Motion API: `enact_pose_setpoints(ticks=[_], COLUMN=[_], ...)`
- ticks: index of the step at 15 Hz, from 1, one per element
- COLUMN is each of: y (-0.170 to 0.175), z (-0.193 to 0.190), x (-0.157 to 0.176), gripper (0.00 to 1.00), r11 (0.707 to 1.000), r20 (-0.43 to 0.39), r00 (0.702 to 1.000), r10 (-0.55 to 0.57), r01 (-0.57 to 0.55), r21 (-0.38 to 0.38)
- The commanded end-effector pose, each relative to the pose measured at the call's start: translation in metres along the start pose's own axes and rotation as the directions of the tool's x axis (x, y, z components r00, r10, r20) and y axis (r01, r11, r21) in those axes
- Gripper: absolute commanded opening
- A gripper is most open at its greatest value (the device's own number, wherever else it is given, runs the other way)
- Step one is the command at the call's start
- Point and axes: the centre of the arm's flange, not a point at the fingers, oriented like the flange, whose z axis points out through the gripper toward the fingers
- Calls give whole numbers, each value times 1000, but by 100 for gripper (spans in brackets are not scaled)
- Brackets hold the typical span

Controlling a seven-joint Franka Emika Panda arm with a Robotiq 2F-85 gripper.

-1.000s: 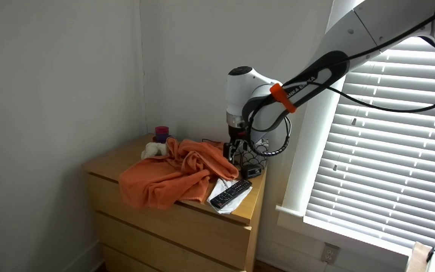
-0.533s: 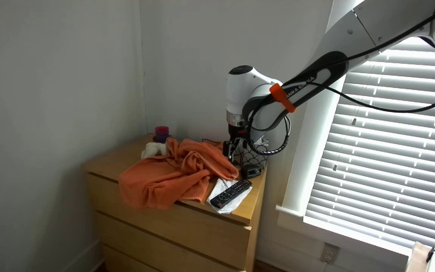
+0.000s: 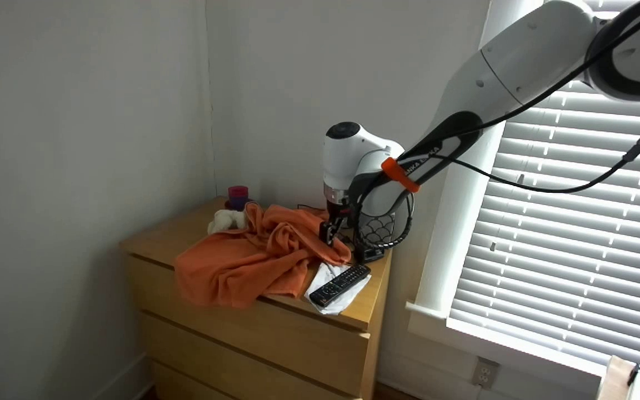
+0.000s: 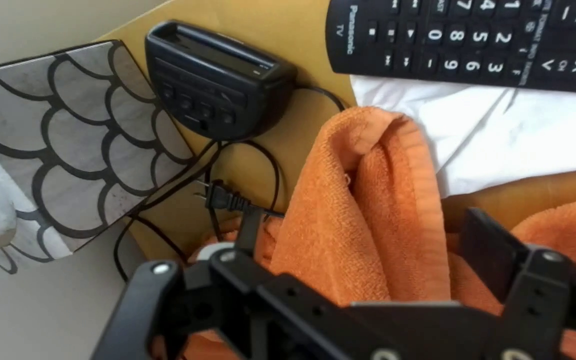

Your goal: Move the orange towel forwards

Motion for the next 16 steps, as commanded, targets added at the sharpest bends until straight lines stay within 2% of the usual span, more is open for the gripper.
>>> enact_pose_setpoints(ticks=[1,2,3,4,12,14,16], y=[-18,-20,-19,-19,-10,-6,-3], z=[24,29,34,38,33,28,22], x=[15,17,20,22,38,40,42], gripper=[100,100,75,75,12,0,0], r11=[1000,1000,1000,999,999,999,998], r20=[-28,-29,-31,-33,-31,-30,-33], r00=[1000,1000,999,999,999,998,997], r10=[-10,-12,-9,-9,39,50,66], r01=[9,11,9,8,-40,-50,-66], r21=[-18,-18,-24,-32,-25,-11,2])
